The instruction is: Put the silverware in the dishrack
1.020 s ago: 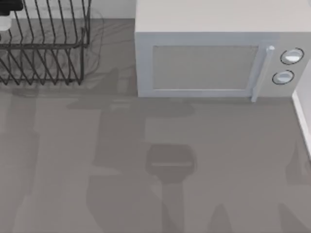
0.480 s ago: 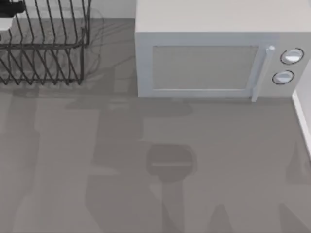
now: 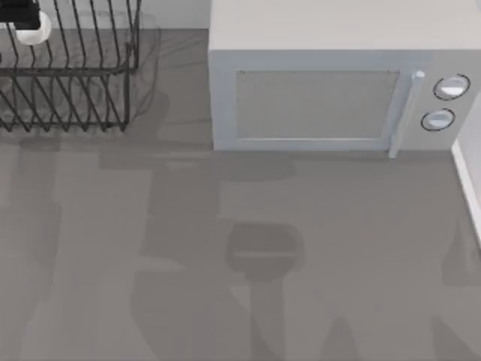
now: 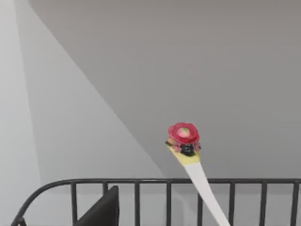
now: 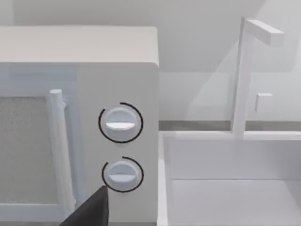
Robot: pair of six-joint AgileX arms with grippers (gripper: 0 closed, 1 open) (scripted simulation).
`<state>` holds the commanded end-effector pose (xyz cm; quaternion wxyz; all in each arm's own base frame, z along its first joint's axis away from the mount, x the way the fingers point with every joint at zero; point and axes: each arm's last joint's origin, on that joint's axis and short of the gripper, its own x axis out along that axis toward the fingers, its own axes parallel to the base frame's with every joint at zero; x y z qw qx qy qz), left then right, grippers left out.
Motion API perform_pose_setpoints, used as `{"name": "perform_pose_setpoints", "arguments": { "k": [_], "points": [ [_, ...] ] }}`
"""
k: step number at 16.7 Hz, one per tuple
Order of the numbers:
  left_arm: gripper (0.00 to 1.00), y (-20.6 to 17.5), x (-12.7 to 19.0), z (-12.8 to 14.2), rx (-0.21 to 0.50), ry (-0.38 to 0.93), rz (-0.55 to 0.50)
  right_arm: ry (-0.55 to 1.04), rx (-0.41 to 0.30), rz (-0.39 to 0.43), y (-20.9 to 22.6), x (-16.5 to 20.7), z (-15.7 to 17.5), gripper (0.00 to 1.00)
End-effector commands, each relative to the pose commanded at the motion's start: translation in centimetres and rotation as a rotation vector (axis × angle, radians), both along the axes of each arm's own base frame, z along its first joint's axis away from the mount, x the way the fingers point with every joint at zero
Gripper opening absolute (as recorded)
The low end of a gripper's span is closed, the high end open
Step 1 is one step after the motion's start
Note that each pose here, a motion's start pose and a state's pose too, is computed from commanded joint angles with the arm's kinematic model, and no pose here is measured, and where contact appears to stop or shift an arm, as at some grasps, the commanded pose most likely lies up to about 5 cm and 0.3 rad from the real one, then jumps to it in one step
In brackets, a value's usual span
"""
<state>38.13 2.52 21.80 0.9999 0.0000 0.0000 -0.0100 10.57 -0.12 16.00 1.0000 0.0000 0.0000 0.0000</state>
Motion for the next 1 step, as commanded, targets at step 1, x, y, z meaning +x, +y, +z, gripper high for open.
{"name": "perform_pose_setpoints", "arguments": {
  "k": [1],
  "points": [
    [1.0, 0.0, 0.0, 0.0, 0.0, 0.0, 0.0, 0.0, 0.0, 0.0, 0.0, 0.0, 0.0, 1.0]
  ]
}}
